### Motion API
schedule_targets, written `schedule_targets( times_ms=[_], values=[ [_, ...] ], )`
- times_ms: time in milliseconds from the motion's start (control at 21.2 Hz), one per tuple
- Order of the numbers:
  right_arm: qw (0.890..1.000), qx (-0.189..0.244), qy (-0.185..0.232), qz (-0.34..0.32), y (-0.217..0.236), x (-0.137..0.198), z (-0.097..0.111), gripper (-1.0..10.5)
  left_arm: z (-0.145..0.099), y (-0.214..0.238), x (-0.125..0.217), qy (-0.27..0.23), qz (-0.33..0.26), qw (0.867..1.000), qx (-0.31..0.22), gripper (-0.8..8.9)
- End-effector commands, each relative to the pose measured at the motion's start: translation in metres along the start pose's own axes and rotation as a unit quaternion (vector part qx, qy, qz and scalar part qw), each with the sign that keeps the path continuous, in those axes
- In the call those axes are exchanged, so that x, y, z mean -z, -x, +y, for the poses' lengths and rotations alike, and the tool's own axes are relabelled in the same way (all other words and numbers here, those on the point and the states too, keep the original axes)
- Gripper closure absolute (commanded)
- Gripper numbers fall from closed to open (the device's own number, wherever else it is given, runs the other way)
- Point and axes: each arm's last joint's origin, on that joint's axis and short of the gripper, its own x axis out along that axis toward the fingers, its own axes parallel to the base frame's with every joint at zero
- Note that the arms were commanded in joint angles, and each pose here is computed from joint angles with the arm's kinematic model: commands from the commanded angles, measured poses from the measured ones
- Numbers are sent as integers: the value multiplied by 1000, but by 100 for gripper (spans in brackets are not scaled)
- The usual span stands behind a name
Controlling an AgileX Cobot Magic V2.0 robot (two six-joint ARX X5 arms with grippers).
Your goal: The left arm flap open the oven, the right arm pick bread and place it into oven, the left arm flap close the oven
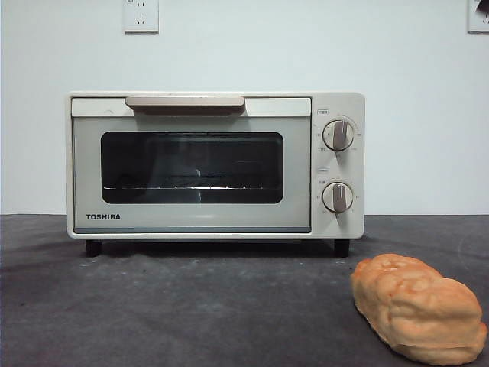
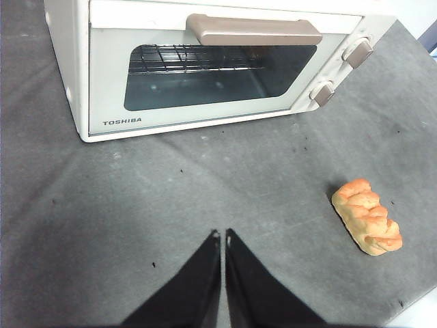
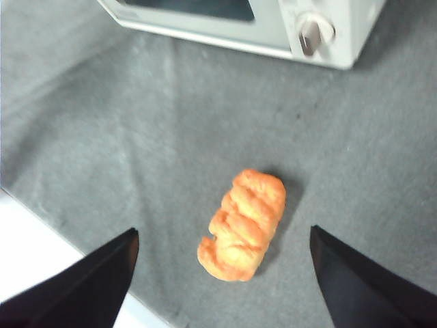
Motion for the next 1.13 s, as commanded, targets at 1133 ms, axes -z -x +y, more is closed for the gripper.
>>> schedule_targets(
  times_ms=[1133],
  values=[
    [988,126,5,89,-149,35,23,513,-2,3,-3,-11,-3,1000,2,795]
  ],
)
